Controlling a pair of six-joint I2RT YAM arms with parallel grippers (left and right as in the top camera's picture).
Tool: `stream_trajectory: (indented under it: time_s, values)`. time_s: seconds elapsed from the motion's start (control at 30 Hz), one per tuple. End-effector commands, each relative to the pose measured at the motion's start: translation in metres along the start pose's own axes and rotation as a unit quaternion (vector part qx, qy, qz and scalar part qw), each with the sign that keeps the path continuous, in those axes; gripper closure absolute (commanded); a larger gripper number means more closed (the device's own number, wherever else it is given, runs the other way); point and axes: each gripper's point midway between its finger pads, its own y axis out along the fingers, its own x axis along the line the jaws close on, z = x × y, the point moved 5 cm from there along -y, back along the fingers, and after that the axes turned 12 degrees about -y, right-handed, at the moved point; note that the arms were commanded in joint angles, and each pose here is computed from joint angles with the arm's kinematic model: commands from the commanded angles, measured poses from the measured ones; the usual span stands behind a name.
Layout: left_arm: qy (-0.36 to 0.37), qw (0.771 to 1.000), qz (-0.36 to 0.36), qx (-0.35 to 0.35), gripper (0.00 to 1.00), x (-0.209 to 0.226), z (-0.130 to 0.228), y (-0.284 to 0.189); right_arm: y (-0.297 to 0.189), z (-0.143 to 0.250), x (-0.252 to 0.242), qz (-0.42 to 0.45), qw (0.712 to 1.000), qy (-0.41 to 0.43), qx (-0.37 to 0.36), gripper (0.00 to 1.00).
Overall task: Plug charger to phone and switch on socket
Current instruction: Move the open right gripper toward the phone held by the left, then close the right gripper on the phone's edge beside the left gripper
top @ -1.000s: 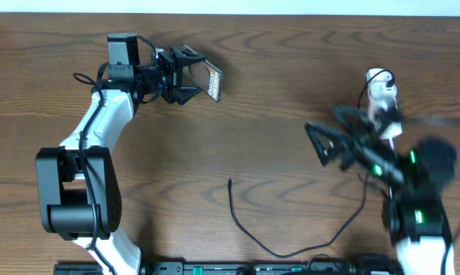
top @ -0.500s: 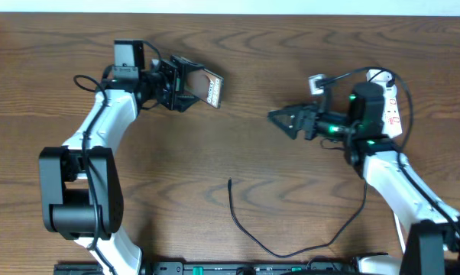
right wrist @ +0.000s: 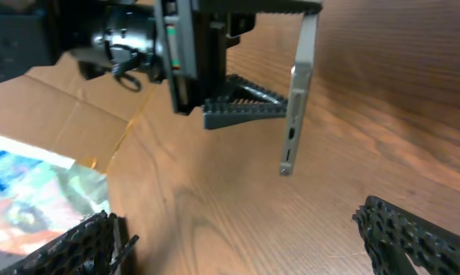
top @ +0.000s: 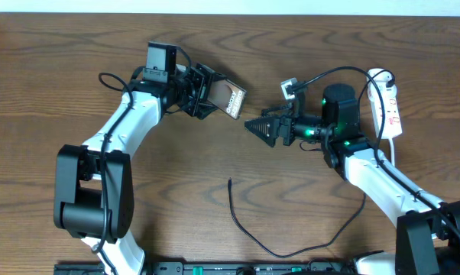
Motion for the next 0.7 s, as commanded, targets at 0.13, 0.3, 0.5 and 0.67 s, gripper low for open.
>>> stream_trajectory:
  time_s: [0.13,0.3,0.5,0.67]
  values:
    - [0.021,1.0,-0.012,0.012,0.93,0.003,0.018,0.01,0.011,0.004,-0.014,0.092,0.996,0.002,0.01,0.01]
    - [0.015,0.999,-0.031,0.018,0.93,0.01,0.025,0.014,0.013,0.004,-0.021,0.14,0.99,-0.004,0.006,0.01]
    - [0.007,0.998,-0.049,0.026,0.93,0.017,0.032,0.017,0.017,0.005,-0.023,0.169,0.986,-0.009,0.005,0.01]
    - [-0.01,0.998,-0.055,0.034,0.92,0.019,0.042,0.022,0.019,0.006,-0.024,0.193,0.981,0.015,-0.001,0.01]
